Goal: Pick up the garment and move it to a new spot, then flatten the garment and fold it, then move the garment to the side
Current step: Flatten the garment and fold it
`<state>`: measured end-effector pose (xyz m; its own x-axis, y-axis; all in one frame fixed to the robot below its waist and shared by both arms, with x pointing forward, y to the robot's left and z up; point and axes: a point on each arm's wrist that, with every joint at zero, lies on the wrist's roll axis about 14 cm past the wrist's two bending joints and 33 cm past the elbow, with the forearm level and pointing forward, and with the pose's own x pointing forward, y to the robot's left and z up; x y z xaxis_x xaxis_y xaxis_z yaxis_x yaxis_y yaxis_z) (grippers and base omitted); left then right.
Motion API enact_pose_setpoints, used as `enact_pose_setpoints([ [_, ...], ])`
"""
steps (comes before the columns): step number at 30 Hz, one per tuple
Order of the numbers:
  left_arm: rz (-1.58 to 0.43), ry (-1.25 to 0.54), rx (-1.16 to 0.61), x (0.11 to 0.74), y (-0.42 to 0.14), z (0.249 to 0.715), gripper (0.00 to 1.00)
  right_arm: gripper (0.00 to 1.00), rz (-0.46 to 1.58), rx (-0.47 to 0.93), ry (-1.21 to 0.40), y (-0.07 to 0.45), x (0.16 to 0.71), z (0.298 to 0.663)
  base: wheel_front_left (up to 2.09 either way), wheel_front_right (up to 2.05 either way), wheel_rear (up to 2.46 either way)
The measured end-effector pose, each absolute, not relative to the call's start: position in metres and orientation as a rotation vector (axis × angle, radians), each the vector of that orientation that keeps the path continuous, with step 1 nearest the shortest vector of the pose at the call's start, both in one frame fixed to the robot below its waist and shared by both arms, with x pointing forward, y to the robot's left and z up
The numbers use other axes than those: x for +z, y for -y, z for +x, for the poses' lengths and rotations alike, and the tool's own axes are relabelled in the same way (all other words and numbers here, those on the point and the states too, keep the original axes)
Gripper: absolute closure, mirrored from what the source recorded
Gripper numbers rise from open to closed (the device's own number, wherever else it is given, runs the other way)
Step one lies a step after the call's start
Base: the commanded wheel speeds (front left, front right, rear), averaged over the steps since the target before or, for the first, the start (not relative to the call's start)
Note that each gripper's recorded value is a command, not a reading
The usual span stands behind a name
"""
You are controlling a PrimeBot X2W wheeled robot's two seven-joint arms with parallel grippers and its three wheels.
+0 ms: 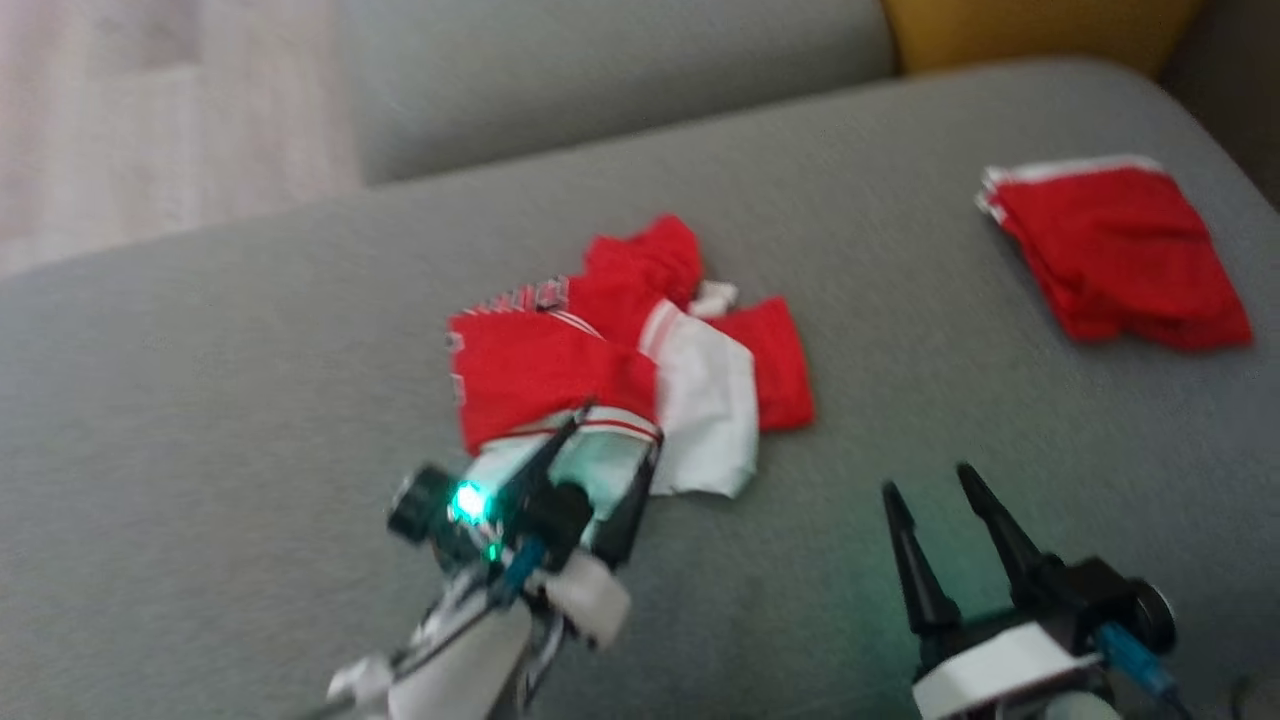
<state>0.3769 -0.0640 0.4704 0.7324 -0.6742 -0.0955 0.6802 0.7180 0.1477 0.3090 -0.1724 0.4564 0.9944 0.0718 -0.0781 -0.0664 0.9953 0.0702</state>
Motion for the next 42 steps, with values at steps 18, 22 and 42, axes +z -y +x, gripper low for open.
enact_pose_setpoints([
  [18,0.462,-0.197,-0.782,0.397,0.093,0.446,1.0,0.0,0.048,-0.059,-0.159,0.21,0.439,0.315,0.0,0.0,0.0],
  [22,0.443,-0.164,-0.776,0.41,0.093,0.445,1.0,0.0,0.054,-0.05,-0.142,0.206,0.444,0.316,0.0,0.0,0.0],
  [42,-0.071,0.62,-0.845,0.787,0.148,0.43,1.0,0.0,0.094,-0.043,-0.054,0.198,0.462,0.287,0.0,0.0,0.0],
])
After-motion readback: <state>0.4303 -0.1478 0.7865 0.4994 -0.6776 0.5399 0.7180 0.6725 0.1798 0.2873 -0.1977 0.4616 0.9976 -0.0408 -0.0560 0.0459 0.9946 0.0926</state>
